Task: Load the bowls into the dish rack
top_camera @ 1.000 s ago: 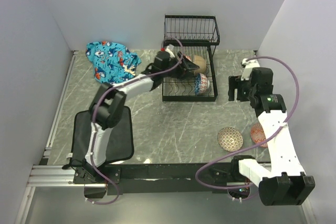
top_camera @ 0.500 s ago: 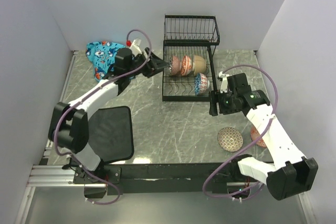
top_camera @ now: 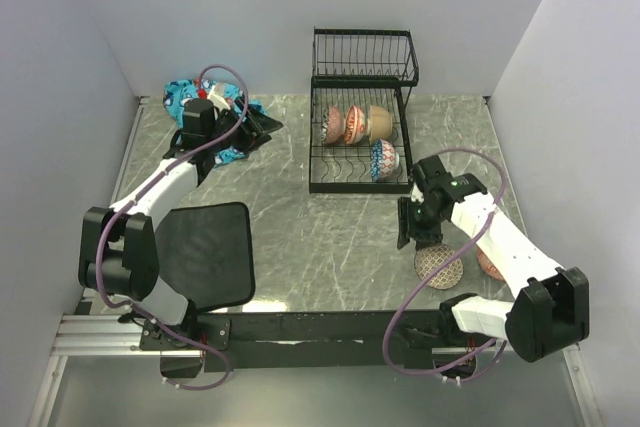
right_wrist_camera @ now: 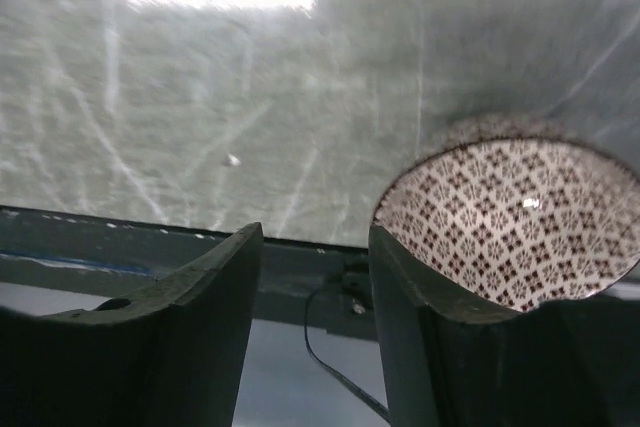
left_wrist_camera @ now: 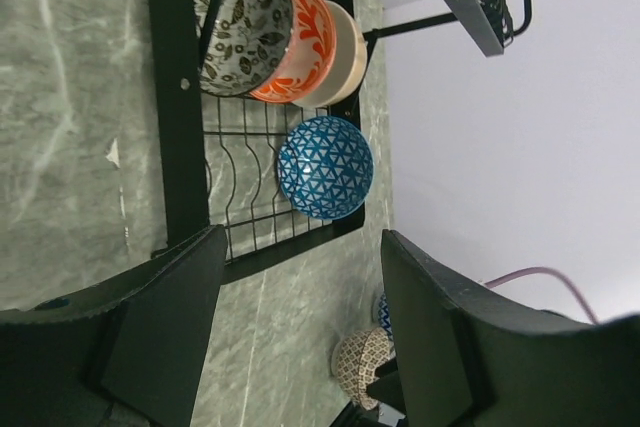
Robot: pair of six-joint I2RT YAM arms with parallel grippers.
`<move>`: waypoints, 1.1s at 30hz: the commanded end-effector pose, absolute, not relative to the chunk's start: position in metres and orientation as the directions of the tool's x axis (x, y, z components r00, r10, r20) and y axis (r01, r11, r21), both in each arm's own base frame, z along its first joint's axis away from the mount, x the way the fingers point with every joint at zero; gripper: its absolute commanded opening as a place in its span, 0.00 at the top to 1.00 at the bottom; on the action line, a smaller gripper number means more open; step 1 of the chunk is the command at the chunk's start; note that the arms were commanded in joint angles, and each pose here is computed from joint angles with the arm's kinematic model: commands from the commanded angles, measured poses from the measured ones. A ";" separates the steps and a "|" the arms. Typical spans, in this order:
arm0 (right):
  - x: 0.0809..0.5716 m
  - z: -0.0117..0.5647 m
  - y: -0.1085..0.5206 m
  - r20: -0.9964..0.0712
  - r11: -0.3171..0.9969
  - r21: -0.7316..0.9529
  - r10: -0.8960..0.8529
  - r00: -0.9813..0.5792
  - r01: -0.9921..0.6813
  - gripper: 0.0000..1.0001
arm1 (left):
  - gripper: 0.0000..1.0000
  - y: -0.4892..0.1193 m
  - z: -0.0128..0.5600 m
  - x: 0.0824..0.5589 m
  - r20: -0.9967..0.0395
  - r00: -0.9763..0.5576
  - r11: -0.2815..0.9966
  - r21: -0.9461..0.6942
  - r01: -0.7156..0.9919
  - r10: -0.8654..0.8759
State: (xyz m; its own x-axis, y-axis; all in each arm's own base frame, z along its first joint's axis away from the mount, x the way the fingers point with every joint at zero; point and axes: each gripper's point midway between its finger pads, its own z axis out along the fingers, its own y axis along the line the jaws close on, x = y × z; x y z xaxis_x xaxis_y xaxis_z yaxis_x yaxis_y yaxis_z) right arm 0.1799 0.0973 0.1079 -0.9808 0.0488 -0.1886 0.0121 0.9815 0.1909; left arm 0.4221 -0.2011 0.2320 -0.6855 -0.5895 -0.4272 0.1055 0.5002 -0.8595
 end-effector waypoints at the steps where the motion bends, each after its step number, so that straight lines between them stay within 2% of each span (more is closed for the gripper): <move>1: 0.157 0.095 0.090 -0.098 0.981 0.156 0.135 -0.986 0.118 0.45 | 0.31 -0.191 0.259 0.430 -0.469 -0.650 0.496 -0.854 0.161 -0.597; 6: 0.153 0.085 0.086 -0.044 0.977 0.113 0.184 -0.982 0.178 0.39 | 0.31 -0.183 0.259 0.438 -0.459 -0.645 0.494 -0.858 0.142 -0.612; 14: 0.141 0.059 0.070 0.011 0.976 0.021 0.217 -0.976 0.217 0.40 | 0.31 -0.182 0.252 0.446 -0.426 -0.649 0.473 -0.874 0.114 -0.630; 17: 0.141 0.054 0.069 0.012 0.975 0.014 0.220 -0.975 0.220 0.45 | 0.31 -0.180 0.251 0.447 -0.422 -0.648 0.470 -0.876 0.110 -0.635; 20: 0.144 0.050 0.069 0.014 0.977 0.011 0.211 -0.977 0.211 0.51 | 0.31 -0.177 0.248 0.448 -0.419 -0.646 0.474 -0.875 0.099 -0.638; 22: 0.148 0.052 0.069 -0.002 0.979 0.007 0.202 -0.979 0.202 0.62 | 0.31 -0.176 0.249 0.447 -0.419 -0.643 0.474 -0.875 0.097 -0.641; 23: 0.149 0.053 0.072 -0.011 0.984 0.010 0.178 -0.984 0.178 0.72 | 0.31 -0.175 0.249 0.447 -0.417 -0.644 0.473 -0.876 0.096 -0.642; 25: 0.155 0.058 0.078 -0.042 0.989 0.021 0.146 -0.988 0.146 0.80 | 0.31 -0.173 0.250 0.447 -0.415 -0.640 0.471 -0.877 0.093 -0.646; 26: 0.155 0.061 0.084 -0.055 0.994 0.028 0.109 -0.993 0.107 0.88 | 0.31 -0.173 0.250 0.446 -0.412 -0.641 0.469 -0.879 0.092 -0.647; 29: 0.164 0.073 0.101 -0.110 0.997 0.065 0.036 -0.993 0.029 1.00 | 0.31 -0.170 0.251 0.444 -0.405 -0.638 0.461 -0.883 0.087 -0.656; 33: 0.175 0.099 0.159 -0.232 0.961 0.178 -0.167 -0.958 -0.211 1.00 | 0.31 -0.164 0.256 0.441 -0.404 -0.626 0.455 -0.886 0.087 -0.667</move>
